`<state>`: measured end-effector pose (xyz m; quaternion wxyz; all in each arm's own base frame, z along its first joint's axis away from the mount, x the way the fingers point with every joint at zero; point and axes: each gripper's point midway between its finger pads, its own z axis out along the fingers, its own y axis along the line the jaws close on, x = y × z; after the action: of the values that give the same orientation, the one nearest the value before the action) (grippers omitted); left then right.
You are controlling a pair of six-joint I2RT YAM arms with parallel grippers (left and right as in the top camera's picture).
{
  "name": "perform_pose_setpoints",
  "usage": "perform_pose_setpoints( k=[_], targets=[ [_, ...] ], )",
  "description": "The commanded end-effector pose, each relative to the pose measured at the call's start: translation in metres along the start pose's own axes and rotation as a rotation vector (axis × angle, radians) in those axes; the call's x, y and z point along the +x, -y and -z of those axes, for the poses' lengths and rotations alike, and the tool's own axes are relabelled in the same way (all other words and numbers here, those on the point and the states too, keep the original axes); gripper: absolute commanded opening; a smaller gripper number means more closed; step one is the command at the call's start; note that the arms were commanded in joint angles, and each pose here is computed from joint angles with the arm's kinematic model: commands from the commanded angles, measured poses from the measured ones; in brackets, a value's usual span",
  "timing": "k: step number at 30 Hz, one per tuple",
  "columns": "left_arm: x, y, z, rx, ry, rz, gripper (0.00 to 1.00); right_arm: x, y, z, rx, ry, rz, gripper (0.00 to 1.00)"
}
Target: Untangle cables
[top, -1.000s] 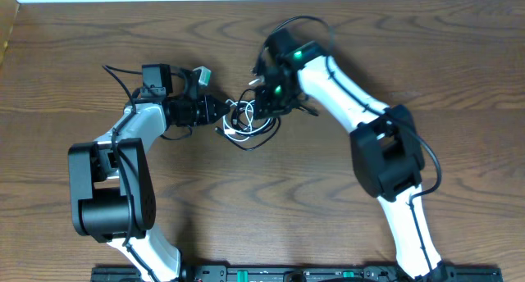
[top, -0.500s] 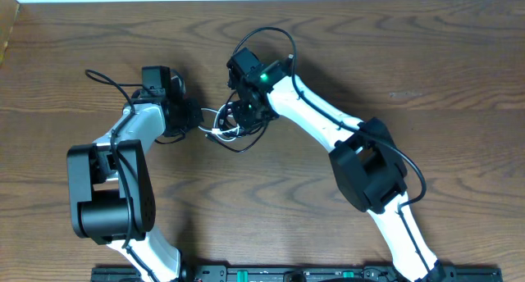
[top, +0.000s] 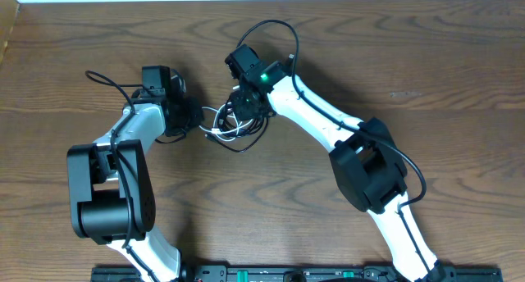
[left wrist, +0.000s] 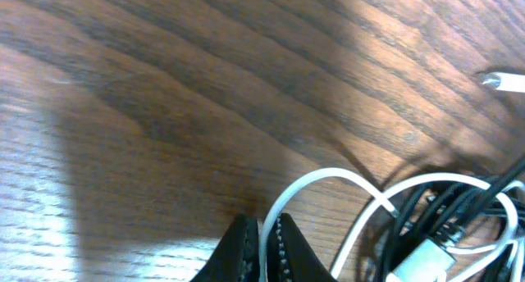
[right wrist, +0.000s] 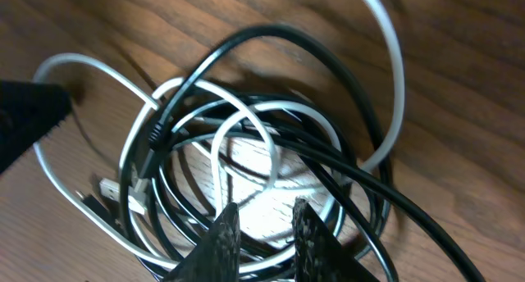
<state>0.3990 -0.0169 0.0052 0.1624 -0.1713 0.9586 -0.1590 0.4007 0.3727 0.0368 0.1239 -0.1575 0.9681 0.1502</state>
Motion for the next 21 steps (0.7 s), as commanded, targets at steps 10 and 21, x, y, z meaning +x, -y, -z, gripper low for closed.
perform_pose_setpoints(
  k=[10,21],
  targets=[
    [0.000,0.003,0.003,0.023,0.001,0.006,0.14,0.008,-0.016,-0.014,-0.005,0.010,0.016,0.17],
    [0.000,0.003,0.003,0.023,0.001,0.005,0.15,0.019,-0.007,-0.047,-0.019,0.053,0.023,0.18]
  ],
)
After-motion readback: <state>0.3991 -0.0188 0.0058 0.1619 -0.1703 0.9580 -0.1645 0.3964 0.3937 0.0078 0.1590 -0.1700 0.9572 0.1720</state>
